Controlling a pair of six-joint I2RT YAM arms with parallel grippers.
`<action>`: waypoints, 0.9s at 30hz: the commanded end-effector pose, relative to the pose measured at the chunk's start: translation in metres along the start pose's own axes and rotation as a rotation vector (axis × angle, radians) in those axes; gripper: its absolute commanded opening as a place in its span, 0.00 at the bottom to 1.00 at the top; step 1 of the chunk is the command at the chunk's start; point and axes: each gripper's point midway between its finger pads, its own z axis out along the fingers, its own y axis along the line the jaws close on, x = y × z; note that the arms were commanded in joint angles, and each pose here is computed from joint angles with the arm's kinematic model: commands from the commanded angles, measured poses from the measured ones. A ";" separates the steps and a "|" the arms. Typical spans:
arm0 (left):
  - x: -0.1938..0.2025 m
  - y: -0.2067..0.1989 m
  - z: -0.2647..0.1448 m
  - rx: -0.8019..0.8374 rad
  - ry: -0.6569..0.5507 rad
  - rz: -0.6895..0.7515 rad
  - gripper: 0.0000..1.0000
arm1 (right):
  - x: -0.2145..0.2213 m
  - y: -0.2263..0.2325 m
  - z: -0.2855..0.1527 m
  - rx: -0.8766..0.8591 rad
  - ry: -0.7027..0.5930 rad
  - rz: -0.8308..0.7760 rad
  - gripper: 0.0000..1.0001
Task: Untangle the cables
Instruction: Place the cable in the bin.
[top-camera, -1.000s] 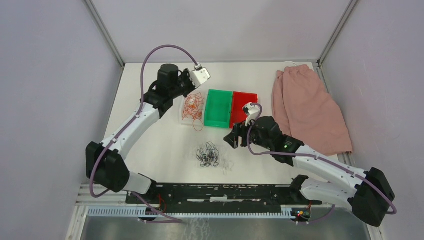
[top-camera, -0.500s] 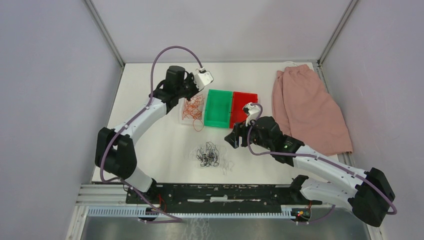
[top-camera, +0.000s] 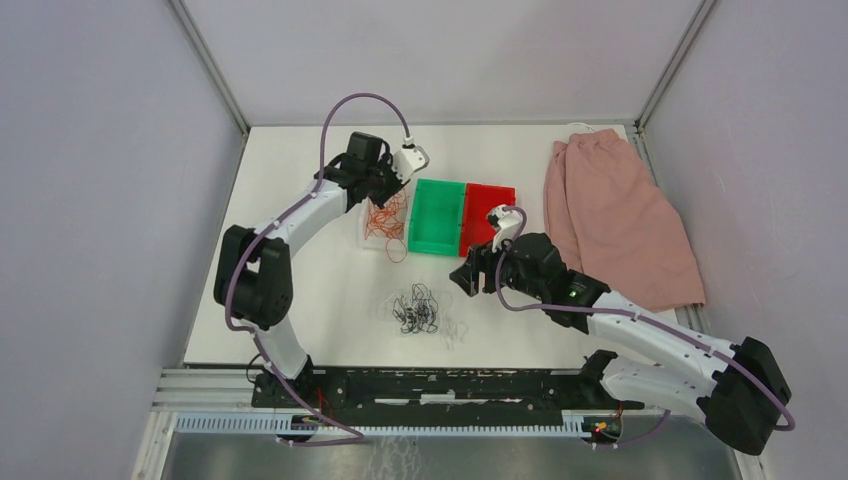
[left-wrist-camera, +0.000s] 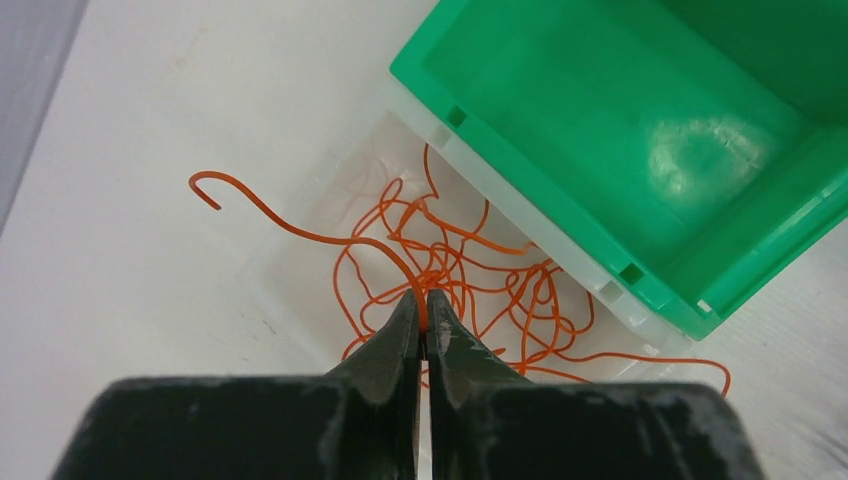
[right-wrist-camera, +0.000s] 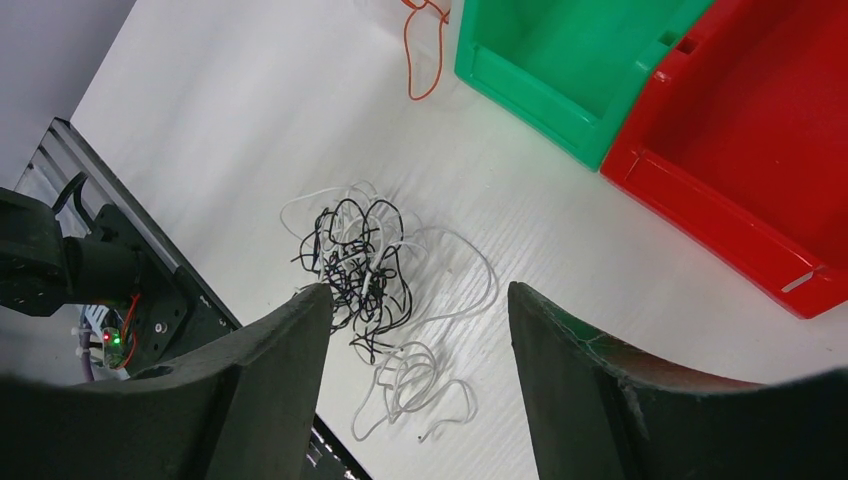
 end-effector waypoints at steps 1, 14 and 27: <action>0.005 0.007 -0.001 -0.010 0.036 -0.032 0.14 | -0.028 0.008 -0.006 -0.008 -0.082 -0.027 0.71; -0.016 0.020 -0.031 0.022 0.003 -0.042 0.68 | -0.034 0.012 -0.004 -0.018 -0.079 -0.028 0.71; -0.018 -0.042 -0.144 0.341 -0.030 -0.031 0.81 | 0.031 0.053 0.023 -0.219 0.219 -0.092 0.68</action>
